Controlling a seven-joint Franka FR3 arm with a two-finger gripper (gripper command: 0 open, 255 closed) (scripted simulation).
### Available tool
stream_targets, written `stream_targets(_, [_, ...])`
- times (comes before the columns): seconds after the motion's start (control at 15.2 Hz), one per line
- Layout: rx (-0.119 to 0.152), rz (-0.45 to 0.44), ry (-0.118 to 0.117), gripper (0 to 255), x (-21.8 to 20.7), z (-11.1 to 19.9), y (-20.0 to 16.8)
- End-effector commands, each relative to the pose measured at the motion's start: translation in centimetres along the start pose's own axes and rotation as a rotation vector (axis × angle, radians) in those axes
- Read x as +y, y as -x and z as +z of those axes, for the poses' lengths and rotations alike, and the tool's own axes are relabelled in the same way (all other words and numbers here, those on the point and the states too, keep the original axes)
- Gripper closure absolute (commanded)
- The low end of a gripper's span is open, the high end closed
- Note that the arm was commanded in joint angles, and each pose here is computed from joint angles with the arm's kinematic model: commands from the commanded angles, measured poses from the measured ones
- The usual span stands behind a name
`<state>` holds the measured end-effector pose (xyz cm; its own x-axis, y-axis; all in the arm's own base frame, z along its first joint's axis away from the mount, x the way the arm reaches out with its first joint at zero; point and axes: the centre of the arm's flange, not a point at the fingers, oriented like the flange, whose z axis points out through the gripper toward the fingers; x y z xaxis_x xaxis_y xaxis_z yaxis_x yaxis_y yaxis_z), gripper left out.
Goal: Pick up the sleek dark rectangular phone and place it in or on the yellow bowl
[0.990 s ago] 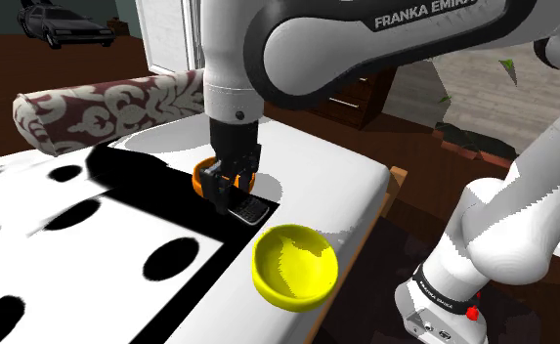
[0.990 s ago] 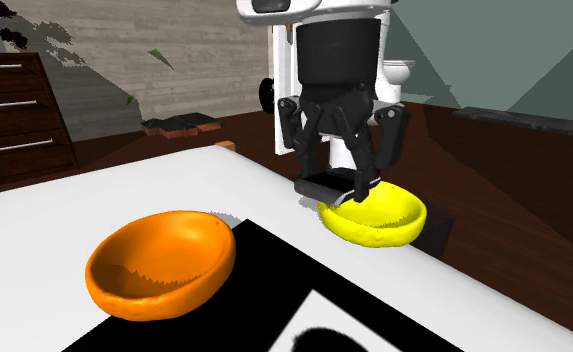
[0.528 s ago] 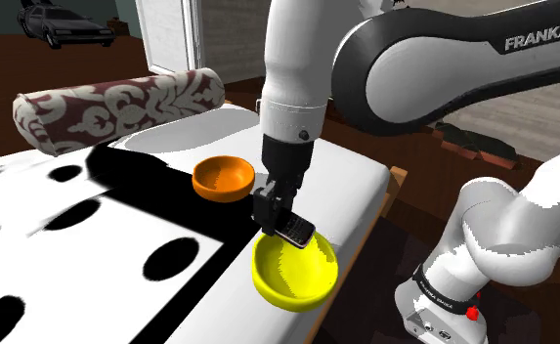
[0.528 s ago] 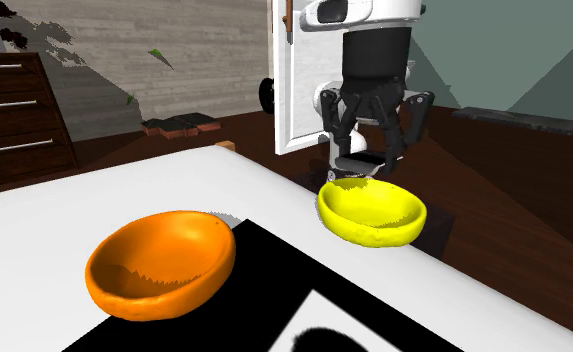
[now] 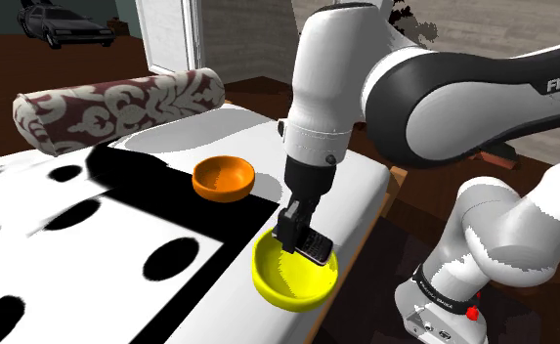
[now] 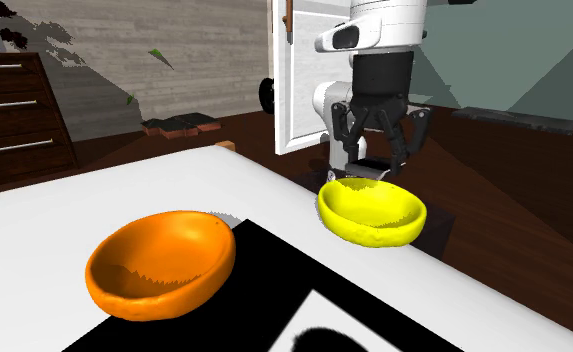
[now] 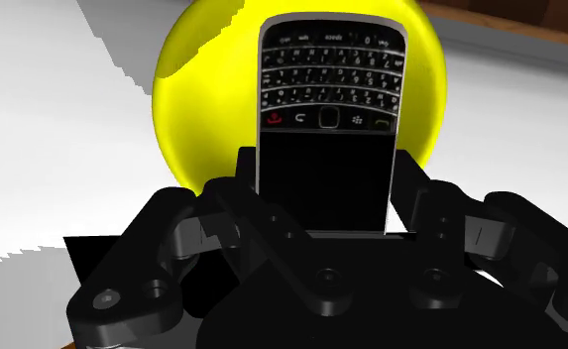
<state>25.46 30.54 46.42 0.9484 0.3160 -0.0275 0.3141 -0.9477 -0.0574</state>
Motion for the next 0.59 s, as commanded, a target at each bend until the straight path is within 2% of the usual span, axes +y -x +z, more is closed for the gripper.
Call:
stream_targets(0.0, [0.000,0.000,0.000,255,0.1,1.1,0.0])
stream_targets(0.53, [0.001,0.000,0.000,255,0.3,5.0,-0.1])
